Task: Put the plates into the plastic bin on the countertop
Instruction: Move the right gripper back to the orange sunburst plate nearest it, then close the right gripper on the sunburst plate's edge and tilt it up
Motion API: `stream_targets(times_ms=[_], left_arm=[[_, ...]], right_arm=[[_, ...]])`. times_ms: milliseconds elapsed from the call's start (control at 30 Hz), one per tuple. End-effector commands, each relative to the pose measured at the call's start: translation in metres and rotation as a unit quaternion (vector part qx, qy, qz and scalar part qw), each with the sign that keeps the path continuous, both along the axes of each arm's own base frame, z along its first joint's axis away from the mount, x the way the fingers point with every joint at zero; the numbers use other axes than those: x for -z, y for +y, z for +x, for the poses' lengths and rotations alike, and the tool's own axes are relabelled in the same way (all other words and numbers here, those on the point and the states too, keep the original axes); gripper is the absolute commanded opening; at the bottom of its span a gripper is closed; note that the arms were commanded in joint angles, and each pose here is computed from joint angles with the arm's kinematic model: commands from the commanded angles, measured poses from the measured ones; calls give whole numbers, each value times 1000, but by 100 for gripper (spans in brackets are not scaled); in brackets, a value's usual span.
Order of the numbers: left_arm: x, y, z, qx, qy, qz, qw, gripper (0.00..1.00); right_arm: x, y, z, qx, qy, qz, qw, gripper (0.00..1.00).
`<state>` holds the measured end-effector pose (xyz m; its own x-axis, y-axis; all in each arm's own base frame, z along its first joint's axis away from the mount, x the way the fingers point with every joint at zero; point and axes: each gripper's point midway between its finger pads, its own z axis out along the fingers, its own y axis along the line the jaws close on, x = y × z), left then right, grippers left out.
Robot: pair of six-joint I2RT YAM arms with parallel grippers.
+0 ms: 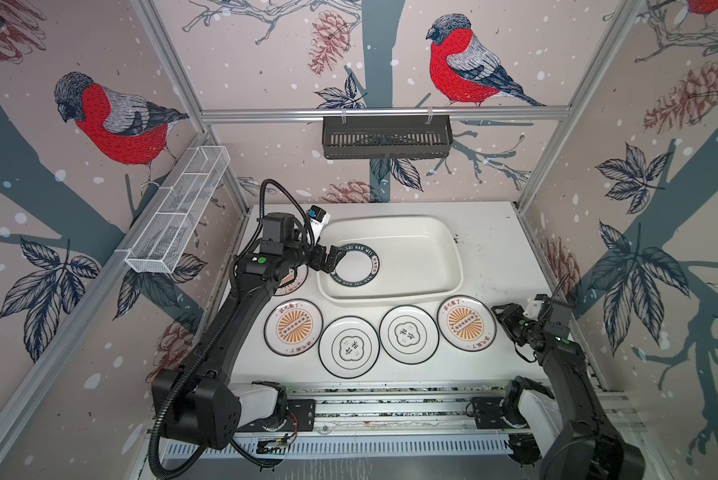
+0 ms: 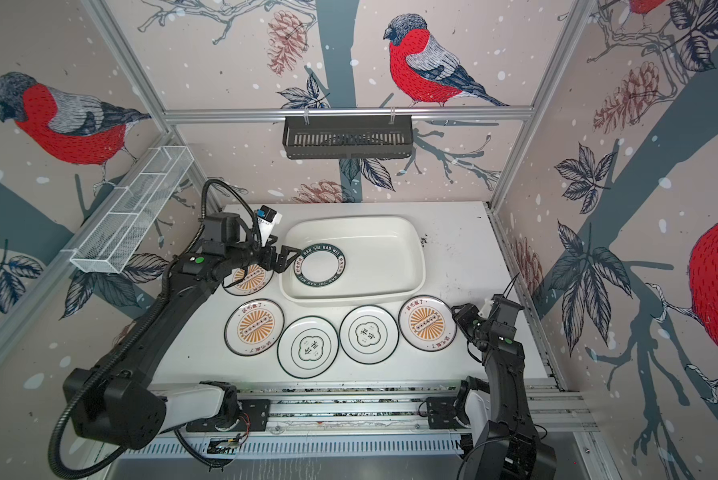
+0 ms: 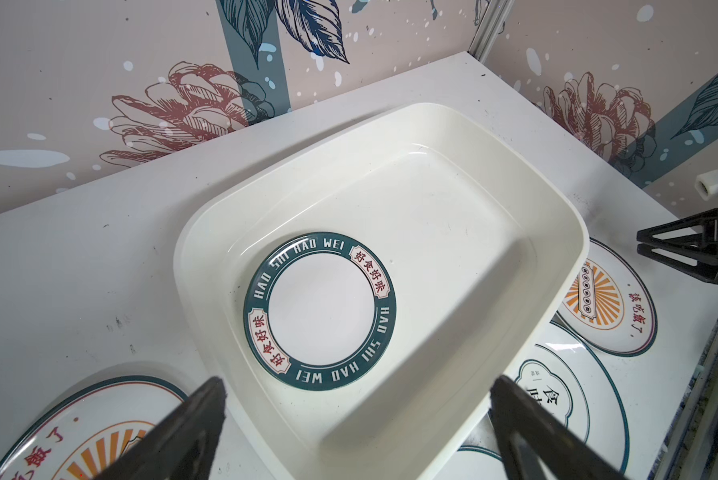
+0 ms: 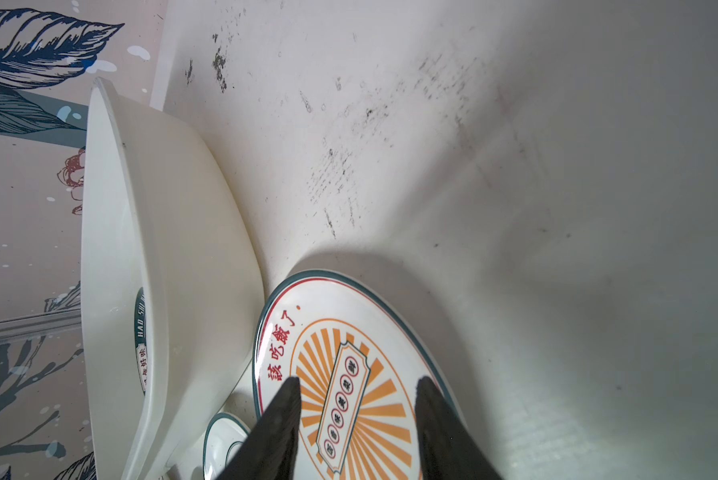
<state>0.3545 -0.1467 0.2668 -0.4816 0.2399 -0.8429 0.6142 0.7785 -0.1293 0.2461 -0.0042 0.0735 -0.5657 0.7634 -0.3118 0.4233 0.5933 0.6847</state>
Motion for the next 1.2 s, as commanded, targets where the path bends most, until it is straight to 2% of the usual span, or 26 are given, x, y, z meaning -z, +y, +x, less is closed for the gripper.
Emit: stream_targets(times_ms=[0, 200, 467, 600, 800, 1167], left_arm=[[-4, -3, -4, 14, -6, -3, 1000, 98], [-3, -5, -5, 17, -3, -9, 1000, 98], [-10, -7, -5, 20, -6, -14, 1000, 98], [-11, -9, -4, 23, -5, -18, 1000, 98], [-14, -11, -6, 27, -11, -24, 999, 98], [-13, -12, -8, 30, -13, -27, 999, 98]], right_arm=[[1, 0, -1, -2, 2, -2, 1000, 47], [-4, -2, 1, 6, -2, 2, 1000, 46], [-38, 32, -3, -67, -21, 34, 997, 45], [-29, 75, -21, -133, 15, 51, 990, 46], [-20, 114, -50, -173, 41, 71, 981, 47], [5, 150, -84, -229, 91, 97, 964, 48]])
